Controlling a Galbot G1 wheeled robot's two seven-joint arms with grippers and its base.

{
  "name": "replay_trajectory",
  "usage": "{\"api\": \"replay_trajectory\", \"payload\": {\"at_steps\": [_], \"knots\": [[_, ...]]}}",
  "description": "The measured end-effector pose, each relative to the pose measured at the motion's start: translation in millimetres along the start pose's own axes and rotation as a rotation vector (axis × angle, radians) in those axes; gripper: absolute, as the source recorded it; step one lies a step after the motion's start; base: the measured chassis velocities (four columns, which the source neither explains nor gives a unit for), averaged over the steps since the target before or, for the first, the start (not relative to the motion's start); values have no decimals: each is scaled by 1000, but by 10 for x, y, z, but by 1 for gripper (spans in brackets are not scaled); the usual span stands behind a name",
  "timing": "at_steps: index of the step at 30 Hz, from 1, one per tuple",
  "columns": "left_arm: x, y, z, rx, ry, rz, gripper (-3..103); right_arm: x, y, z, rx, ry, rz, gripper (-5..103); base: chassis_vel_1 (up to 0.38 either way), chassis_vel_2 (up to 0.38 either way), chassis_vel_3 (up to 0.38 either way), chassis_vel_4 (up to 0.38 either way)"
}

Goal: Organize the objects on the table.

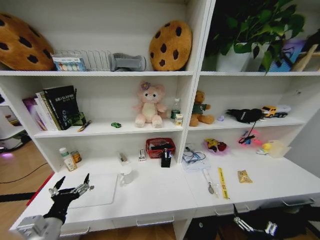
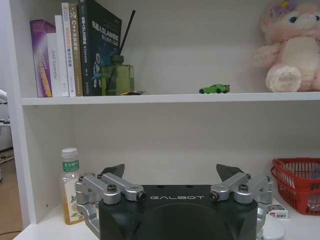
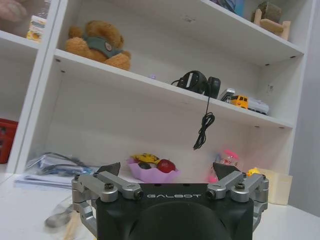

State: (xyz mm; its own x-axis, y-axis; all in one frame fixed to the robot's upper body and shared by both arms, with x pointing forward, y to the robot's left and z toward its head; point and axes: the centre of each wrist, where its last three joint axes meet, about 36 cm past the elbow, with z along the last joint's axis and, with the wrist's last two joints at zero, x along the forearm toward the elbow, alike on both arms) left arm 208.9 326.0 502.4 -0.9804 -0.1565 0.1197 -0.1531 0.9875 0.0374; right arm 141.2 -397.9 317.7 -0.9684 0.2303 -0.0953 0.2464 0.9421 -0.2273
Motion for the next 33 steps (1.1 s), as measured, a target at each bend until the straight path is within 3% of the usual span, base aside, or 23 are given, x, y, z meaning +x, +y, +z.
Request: {"api": "replay_trajectory", "payload": {"at_steps": [11, 19, 22, 25, 27, 33], "knots": [[0, 0, 0, 0, 0, 0, 100, -299, -95, -52, -37, -24, 19, 100, -228, -217, 219, 216], [0, 0, 0, 0, 0, 1, 100, -700, 56, -373, -124, -63, -47, 100, -236, -224, 237, 238], [0, -1, 0, 0, 0, 2, 100, -1058, 138, -762, -203, -25, -119, 100, -39, -111, 81, 45], [0, -1, 0, 0, 0, 2, 100, -1261, 139, -917, -194, -11, -142, 100, 0, 0, 0, 0], [0, 1, -1, 0, 0, 1, 100, -1541, 79, -1098, -161, 76, -203, 100, 66, 78, -29, -61], [0, 1, 0, 0, 0, 0, 100, -1769, 34, -1128, -155, 161, -225, 100, 66, 64, -37, -65]]}}
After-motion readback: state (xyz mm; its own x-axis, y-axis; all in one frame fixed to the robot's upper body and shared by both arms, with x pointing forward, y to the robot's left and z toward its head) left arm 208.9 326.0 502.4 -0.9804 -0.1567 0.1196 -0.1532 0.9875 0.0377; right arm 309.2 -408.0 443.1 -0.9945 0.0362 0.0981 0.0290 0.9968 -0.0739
